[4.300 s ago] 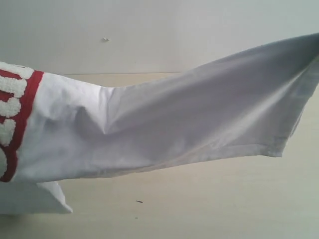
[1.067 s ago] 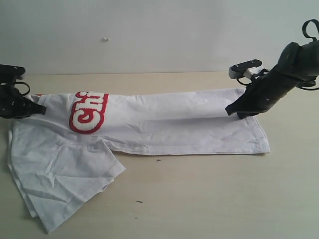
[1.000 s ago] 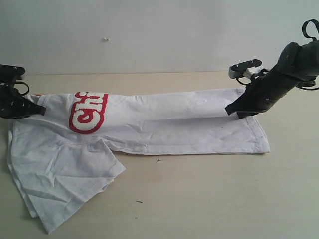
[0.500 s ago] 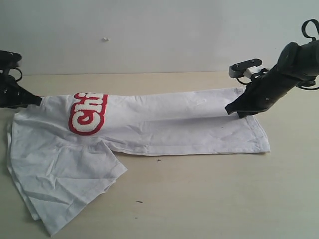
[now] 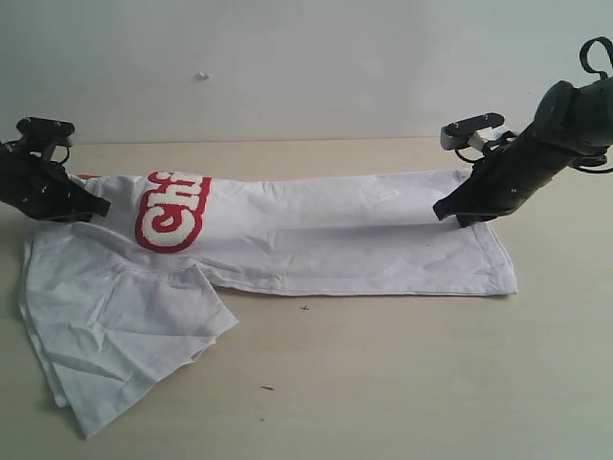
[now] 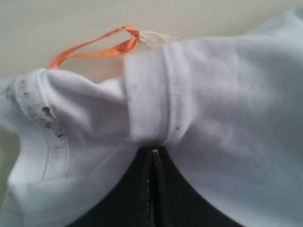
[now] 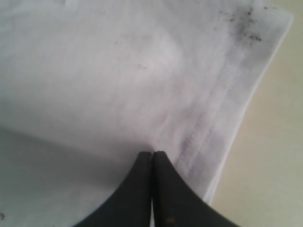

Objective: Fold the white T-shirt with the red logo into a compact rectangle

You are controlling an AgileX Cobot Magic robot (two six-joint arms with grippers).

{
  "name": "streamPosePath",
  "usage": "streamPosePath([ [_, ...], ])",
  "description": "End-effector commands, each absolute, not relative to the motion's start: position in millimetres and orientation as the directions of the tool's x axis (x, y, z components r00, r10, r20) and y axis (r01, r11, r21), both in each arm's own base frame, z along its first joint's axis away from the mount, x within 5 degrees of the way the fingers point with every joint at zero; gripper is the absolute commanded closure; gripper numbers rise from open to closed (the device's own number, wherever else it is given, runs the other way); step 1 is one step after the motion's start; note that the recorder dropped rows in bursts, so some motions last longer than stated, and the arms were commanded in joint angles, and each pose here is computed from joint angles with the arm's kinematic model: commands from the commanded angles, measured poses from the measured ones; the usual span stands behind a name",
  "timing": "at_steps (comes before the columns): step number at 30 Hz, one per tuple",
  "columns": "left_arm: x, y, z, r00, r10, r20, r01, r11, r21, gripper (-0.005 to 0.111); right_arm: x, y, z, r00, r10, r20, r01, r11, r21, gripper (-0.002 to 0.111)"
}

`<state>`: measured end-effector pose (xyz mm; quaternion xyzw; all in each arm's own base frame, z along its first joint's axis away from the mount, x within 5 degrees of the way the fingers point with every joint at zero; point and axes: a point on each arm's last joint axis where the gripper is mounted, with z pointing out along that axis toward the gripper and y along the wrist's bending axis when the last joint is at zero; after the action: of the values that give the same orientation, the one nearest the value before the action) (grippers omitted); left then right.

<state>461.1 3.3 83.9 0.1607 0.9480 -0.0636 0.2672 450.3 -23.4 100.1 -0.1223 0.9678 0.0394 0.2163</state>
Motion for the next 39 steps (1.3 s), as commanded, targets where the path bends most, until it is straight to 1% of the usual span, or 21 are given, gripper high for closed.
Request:
streamPosePath([
  [1, 448, 6, 48, -0.863, 0.299, -0.407, 0.356, 0.932, -0.069, 0.107, 450, -24, 101, -0.877, -0.217, -0.429, -0.250, 0.968, 0.022, 0.108],
  [5, 445, 26, 44, -0.903, 0.231, -0.362, 0.261, 0.965, -0.035, 0.107, 449, -24, 101, -0.878, -0.214, -0.427, -0.248, 0.968, 0.024, 0.108],
  [8, 442, 33, 41, -0.915, 0.227, -0.334, 0.255, 0.966, -0.041, 0.107, 450, -24, 101, -0.877, -0.214, -0.429, -0.247, 0.969, 0.023, 0.108],
  [12, 442, 34, 48, -0.915, 0.211, -0.343, 0.243, 0.969, -0.051, 0.107, 449, -24, 100, -0.879, -0.217, -0.425, -0.250, 0.968, 0.024, 0.108],
  [15, 444, 31, 65, -0.905, 0.214, -0.367, 0.252, 0.966, -0.059, 0.107, 449, -24, 100, -0.879, -0.217, -0.424, -0.251, 0.968, 0.025, 0.108],
  [17, 444, 30, 83, -0.896, 0.218, -0.387, 0.259, 0.964, -0.056, 0.107, 449, -24, 100, -0.880, -0.217, -0.422, -0.251, 0.968, 0.026, 0.108],
  [20, 443, 29, 116, -0.873, 0.225, -0.433, 0.268, 0.962, -0.041, 0.107, 449, -24, 100, -0.880, -0.217, -0.422, -0.251, 0.968, 0.026, 0.108],
  [21, 440, 29, 136, -0.857, 0.228, -0.463, 0.271, 0.962, -0.029, 0.107, 449, -24, 102, -0.878, -0.219, -0.426, -0.252, 0.967, 0.024, 0.108],
  [22, 438, 29, 143, -0.851, 0.230, -0.473, 0.272, 0.962, -0.022, 0.107, 449, -24, 104, -0.876, -0.222, -0.429, -0.254, 0.967, 0.020, 0.108],
  [25, 429, 28, 163, -0.835, 0.231, -0.500, 0.273, 0.962, -0.010, 0.107, 450, -27, 119, -0.863, -0.225, -0.452, -0.245, 0.969, -0.013, 0.108],
  [28, 420, 27, 179, -0.817, 0.247, -0.521, 0.285, 0.958, 0.007, 0.107, 449, -27, 142, -0.849, -0.182, -0.496, -0.202, 0.979, -0.015, 0.108],
  [29, 415, 25, 186, -0.815, 0.231, -0.531, 0.278, 0.960, -0.009, 0.107, 448, -27, 155, -0.838, -0.170, -0.519, -0.191, 0.982, -0.014, 0.108],
  [30, 412, 24, 188, -0.817, 0.226, -0.531, 0.280, 0.960, -0.022, 0.107, 447, -27, 160, -0.836, -0.163, -0.524, -0.186, 0.983, -0.009, 0.108],
  [32, 405, 15, 187, -0.817, 0.270, -0.509, 0.342, 0.938, -0.052, 0.107, 446, -24, 164, -0.843, -0.136, -0.521, -0.171, 0.985, 0.019, 0.108],
  [35, 394, -6, 181, -0.795, 0.397, -0.459, 0.480, 0.874, -0.075, 0.107, 443, -13, 158, -0.868, -0.130, -0.480, -0.185, 0.980, 0.068, 0.108],
  [36, 384, -24, 171, -0.778, 0.475, -0.411, 0.555, 0.827, -0.095, 0.107, 440, -3, 152, -0.887, -0.159, -0.433, -0.216, 0.973, 0.086, 0.108],
  [37, 377, -32, 165, -0.765, 0.515, -0.387, 0.591, 0.801, -0.100, 0.107, 438, 3, 149, -0.893, -0.181, -0.412, -0.236, 0.968, 0.086, 0.108],
  [38, 365, -45, 151, -0.740, 0.578, -0.345, 0.641, 0.762, -0.099, 0.107, 434, 12, 146, -0.902, -0.226, -0.369, -0.275, 0.958, 0.085, 0.108],
  [39, 358, -49, 144, -0.734, 0.595, -0.328, 0.652, 0.752, -0.093, 0.107, 433, 15, 146, -0.905, -0.236, -0.353, -0.285, 0.954, 0.091, 0.108],
])
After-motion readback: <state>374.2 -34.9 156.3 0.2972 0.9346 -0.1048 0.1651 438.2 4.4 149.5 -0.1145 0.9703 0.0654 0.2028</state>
